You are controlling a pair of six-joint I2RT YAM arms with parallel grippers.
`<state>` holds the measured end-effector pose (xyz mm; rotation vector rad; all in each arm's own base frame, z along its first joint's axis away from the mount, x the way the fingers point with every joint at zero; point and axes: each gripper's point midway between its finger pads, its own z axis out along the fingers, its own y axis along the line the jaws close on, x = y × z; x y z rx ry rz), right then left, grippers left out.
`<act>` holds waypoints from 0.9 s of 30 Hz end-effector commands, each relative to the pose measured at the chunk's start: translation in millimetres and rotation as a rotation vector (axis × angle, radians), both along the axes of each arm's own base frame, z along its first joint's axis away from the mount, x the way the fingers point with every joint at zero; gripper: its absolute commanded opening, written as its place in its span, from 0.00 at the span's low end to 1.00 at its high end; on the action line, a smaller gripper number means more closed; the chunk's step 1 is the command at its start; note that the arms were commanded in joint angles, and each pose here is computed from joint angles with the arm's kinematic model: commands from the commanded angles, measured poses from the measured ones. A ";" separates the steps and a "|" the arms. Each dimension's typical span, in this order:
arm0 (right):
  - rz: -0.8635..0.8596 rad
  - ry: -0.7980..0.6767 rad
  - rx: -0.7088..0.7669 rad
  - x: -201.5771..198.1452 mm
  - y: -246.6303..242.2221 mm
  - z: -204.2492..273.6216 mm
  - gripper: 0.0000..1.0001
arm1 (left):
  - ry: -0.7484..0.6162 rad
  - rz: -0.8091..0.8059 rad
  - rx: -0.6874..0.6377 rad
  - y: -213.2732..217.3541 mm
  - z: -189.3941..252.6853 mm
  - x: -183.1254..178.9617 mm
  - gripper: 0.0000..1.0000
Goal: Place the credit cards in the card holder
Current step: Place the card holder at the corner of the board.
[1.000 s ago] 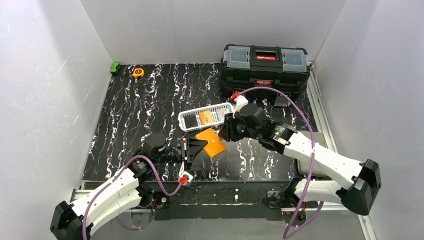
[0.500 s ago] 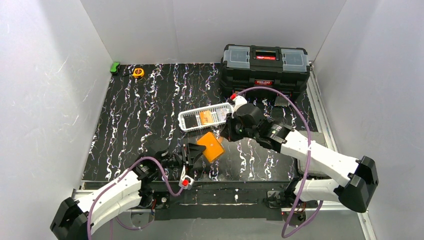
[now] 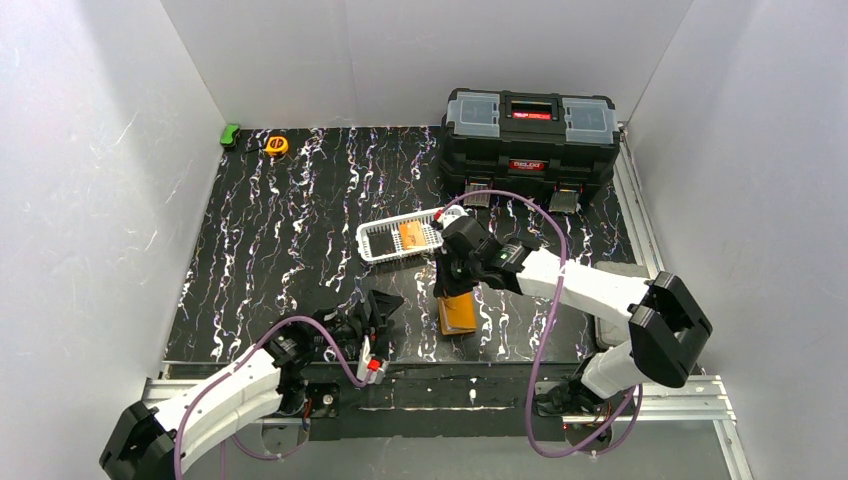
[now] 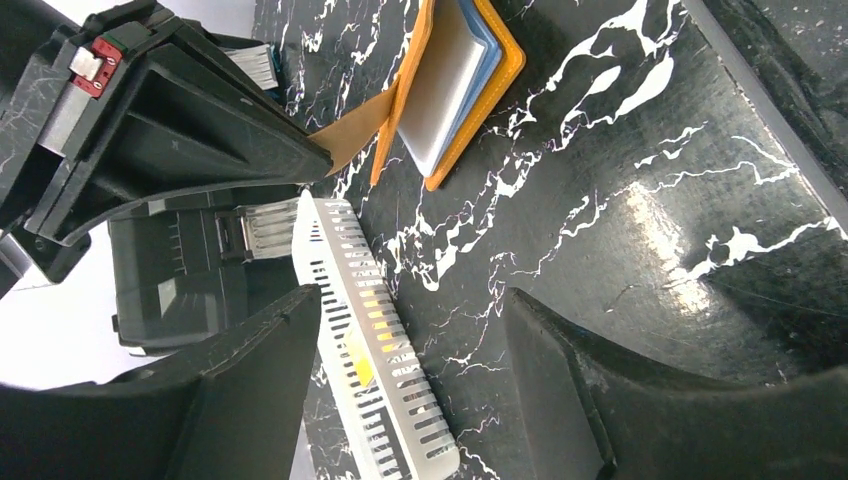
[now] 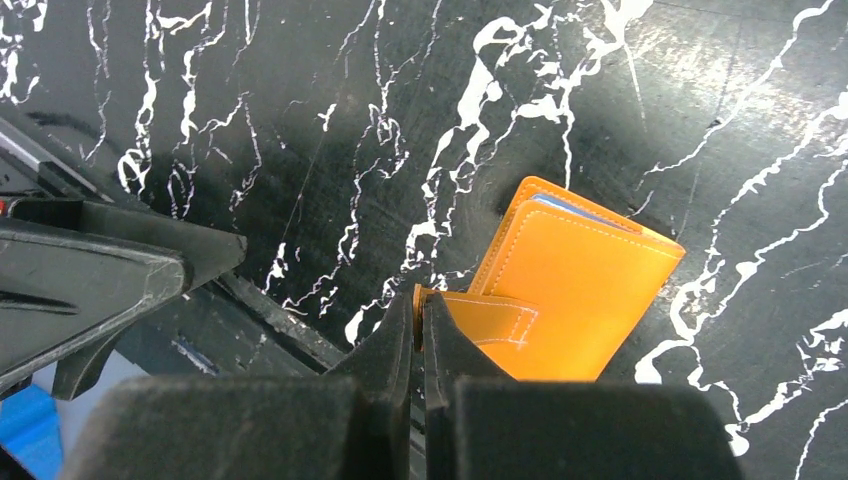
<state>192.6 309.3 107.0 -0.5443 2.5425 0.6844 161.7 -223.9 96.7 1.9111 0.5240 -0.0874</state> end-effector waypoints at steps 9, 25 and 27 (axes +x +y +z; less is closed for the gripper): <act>0.227 -0.030 0.280 -12.4 74.9 103.0 0.01 | 0.027 0.058 -0.079 2.5 36.0 0.5 0.53; 0.000 0.232 0.128 -26.9 -9.0 -54.5 0.01 | 0.066 0.090 0.021 34.5 15.3 -23.7 0.45; -0.040 0.237 0.115 -29.3 -21.1 -62.6 0.01 | 0.075 0.071 0.021 27.7 19.7 -21.0 0.45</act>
